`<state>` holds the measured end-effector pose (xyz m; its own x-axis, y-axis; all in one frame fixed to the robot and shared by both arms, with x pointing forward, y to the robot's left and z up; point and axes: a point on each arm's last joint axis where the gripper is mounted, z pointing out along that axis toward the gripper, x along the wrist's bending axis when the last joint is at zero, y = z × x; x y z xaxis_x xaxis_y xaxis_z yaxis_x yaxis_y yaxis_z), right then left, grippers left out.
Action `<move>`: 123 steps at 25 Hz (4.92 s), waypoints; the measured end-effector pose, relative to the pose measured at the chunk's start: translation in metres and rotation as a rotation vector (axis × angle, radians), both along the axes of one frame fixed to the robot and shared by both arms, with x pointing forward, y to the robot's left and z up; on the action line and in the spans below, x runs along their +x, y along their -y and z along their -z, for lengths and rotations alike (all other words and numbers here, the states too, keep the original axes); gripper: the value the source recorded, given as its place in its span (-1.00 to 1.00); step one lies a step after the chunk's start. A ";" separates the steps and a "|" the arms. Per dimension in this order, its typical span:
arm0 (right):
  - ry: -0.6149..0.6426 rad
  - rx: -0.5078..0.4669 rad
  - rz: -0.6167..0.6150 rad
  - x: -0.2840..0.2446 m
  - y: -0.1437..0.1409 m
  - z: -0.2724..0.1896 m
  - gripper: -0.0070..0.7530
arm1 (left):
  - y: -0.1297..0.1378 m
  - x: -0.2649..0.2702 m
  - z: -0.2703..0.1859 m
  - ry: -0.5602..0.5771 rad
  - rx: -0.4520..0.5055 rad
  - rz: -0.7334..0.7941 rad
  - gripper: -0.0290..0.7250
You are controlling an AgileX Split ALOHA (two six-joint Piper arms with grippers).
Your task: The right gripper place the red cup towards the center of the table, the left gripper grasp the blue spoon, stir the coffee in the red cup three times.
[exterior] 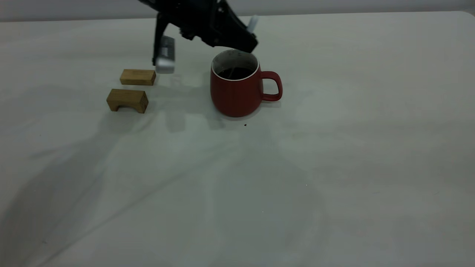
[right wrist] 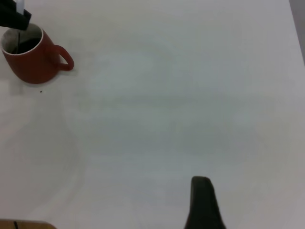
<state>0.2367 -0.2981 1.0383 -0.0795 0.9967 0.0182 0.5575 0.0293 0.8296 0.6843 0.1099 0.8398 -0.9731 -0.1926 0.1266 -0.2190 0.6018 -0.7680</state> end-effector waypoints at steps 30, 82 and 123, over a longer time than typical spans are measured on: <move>0.000 0.000 0.000 0.000 0.000 0.000 0.53 | 0.004 0.010 0.016 0.098 0.062 -0.080 -0.57; 0.000 0.000 0.000 0.000 0.000 0.000 0.53 | -0.004 0.005 0.003 0.358 0.064 0.250 0.54; 0.000 0.000 0.000 0.000 0.000 0.000 0.53 | -0.187 -0.362 -0.258 1.196 1.314 1.639 0.59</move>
<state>0.2367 -0.2981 1.0383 -0.0791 0.9967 0.0182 0.5575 0.0291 0.8296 0.3225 0.2974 1.0981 0.1071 0.9853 0.1330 0.7851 -0.1659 0.5967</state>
